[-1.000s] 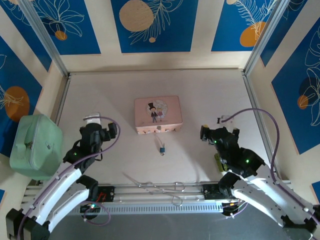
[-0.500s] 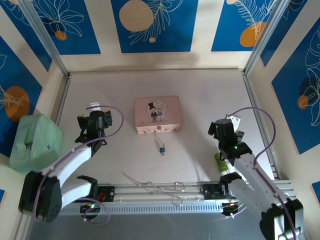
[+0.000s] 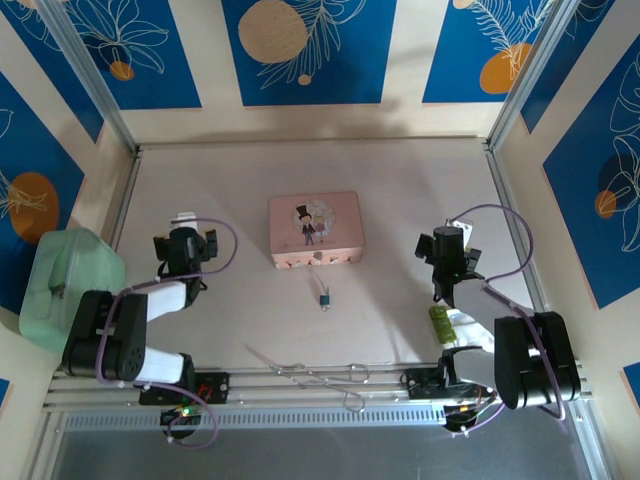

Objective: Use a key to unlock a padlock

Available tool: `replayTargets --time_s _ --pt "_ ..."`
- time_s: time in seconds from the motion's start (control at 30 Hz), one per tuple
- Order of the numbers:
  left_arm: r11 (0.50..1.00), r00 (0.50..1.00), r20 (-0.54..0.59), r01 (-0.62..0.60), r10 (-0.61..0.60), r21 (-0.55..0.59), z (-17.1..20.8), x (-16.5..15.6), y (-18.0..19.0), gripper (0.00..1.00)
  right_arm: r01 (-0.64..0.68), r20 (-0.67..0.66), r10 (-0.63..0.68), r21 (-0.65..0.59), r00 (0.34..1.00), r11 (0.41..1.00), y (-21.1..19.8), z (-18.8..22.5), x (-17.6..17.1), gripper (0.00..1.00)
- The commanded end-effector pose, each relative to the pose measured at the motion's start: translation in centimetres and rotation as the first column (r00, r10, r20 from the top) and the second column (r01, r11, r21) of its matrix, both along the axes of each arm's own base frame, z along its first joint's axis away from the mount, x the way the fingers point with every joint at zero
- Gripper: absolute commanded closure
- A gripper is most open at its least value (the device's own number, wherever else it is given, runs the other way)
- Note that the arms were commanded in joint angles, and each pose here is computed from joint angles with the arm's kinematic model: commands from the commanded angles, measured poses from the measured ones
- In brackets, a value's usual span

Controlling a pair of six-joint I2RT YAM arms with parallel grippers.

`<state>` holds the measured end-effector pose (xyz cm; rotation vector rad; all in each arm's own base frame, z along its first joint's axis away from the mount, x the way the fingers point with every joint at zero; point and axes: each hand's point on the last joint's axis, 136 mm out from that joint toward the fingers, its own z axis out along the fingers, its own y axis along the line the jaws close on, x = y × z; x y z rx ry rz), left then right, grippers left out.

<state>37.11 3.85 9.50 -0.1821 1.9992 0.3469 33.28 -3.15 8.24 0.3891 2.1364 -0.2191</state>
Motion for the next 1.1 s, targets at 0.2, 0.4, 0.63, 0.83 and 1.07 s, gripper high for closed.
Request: replayTargets --time_s 0.2,0.4,0.63,0.83,1.07 --pt "0.972 0.965 0.140 0.231 -0.222 -0.052 0.0 2.2 -3.8 0.00 -0.335 0.243 0.315 0.047 0.918 0.941 4.1 1.8 6.8 0.01" --pt "0.974 0.966 0.144 0.223 -0.215 -0.047 0.0 2.2 -3.6 0.00 -0.415 0.245 0.391 0.054 0.887 0.908 5.2 1.1 6.4 0.01" --pt "0.974 0.967 0.136 0.224 -0.217 -0.041 0.0 2.2 -3.8 0.00 -0.415 0.244 0.393 0.047 0.887 0.909 5.3 1.1 6.4 0.01" --pt "0.961 0.956 0.120 0.274 -0.268 -0.041 -0.2 2.5 -4.7 0.01 -0.417 0.245 0.395 0.043 0.885 0.908 5.3 1.2 6.4 0.01" --pt "0.937 0.935 0.103 0.346 -0.340 -0.046 -0.4 2.6 -5.9 0.01 -0.416 0.243 0.395 0.040 0.886 0.908 5.4 1.2 6.4 0.01"
